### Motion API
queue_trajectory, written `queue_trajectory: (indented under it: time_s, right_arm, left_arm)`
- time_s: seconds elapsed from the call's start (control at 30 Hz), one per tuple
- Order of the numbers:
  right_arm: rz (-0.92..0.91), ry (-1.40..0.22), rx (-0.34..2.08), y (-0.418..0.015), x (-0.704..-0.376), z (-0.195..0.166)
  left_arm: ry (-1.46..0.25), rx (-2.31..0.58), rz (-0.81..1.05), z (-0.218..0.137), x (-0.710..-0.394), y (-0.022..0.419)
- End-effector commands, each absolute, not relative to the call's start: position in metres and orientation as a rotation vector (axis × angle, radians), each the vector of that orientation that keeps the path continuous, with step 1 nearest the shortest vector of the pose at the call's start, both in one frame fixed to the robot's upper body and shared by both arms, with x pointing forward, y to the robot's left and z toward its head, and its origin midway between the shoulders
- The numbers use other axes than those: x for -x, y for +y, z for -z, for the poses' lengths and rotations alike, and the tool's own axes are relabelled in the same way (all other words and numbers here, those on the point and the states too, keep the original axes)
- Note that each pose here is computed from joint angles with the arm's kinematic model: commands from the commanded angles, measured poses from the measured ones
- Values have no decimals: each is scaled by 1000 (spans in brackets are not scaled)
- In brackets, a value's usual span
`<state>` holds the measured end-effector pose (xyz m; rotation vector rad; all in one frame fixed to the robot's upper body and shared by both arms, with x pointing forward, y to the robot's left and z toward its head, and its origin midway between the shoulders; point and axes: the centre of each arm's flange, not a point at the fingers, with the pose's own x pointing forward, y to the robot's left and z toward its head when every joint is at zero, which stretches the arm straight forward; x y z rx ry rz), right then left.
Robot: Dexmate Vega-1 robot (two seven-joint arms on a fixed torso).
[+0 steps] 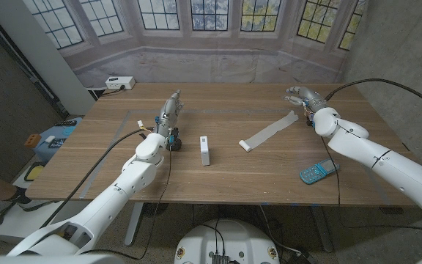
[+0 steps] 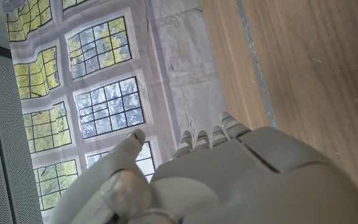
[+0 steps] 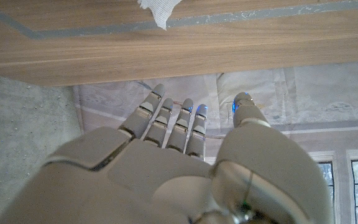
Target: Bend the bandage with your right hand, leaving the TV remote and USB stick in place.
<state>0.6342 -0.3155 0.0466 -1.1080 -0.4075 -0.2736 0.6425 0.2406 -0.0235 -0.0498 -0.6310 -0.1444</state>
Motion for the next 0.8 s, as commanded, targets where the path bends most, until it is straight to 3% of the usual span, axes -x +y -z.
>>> queue_trajectory:
  time_s: [0.03,0.43,0.8]
  right_arm:
    - [289,-372,1207,-324,-639,-50]
    - [295,-351,1185,-336,-642,-51]
    - [296,-312,1314,-338,-655,-56]
  left_arm:
    - [-633,46,136,26,-635,241]
    - [-625,49,135,33,-631,238]
    - [-633,40,127,33,-621,239]
